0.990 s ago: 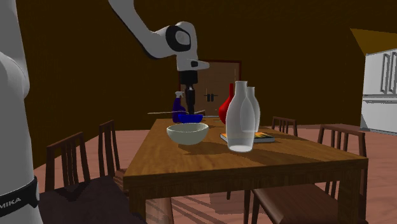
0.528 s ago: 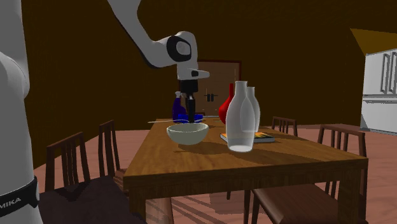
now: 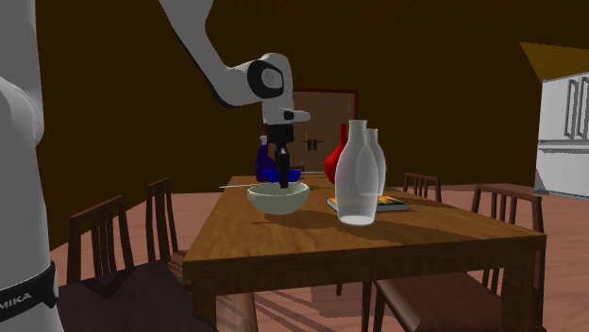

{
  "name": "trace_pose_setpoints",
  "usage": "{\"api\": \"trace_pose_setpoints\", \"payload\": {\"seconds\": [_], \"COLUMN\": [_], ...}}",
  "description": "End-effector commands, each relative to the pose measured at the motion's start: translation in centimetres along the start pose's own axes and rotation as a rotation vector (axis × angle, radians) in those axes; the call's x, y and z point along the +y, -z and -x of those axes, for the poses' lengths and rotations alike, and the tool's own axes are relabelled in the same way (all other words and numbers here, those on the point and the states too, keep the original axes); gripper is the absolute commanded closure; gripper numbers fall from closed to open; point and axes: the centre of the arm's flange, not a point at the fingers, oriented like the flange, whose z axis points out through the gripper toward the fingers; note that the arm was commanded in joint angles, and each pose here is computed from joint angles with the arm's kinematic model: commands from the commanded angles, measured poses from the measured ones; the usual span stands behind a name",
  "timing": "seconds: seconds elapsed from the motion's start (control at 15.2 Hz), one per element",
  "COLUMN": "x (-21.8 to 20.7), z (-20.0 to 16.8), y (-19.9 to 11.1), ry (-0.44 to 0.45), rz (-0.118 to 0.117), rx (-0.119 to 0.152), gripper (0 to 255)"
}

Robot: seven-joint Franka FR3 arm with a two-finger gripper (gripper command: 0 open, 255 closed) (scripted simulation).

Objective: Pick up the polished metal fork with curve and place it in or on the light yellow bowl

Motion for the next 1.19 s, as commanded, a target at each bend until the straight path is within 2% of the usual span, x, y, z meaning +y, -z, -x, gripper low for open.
{"api": "trace_pose_setpoints", "payload": {"seconds": [0.0, 0.07, 0.4, 0.66, 1.12], "x": [0.0, 0.0, 0.0, 0.0, 0.0], "z": [0.0, 0.0, 0.0, 0.0, 0.0], "y": [0.0, 0.0, 0.0, 5.0, 5.0], "ry": [0.0, 0.0, 0.0, 0.0, 0.0], "rz": [0.0, 0.0, 0.0, 0.0, 0.0], "rx": [0.0, 0.0, 0.0, 0.0, 0.0], "gripper": [255, 0, 0, 0, 0]}}
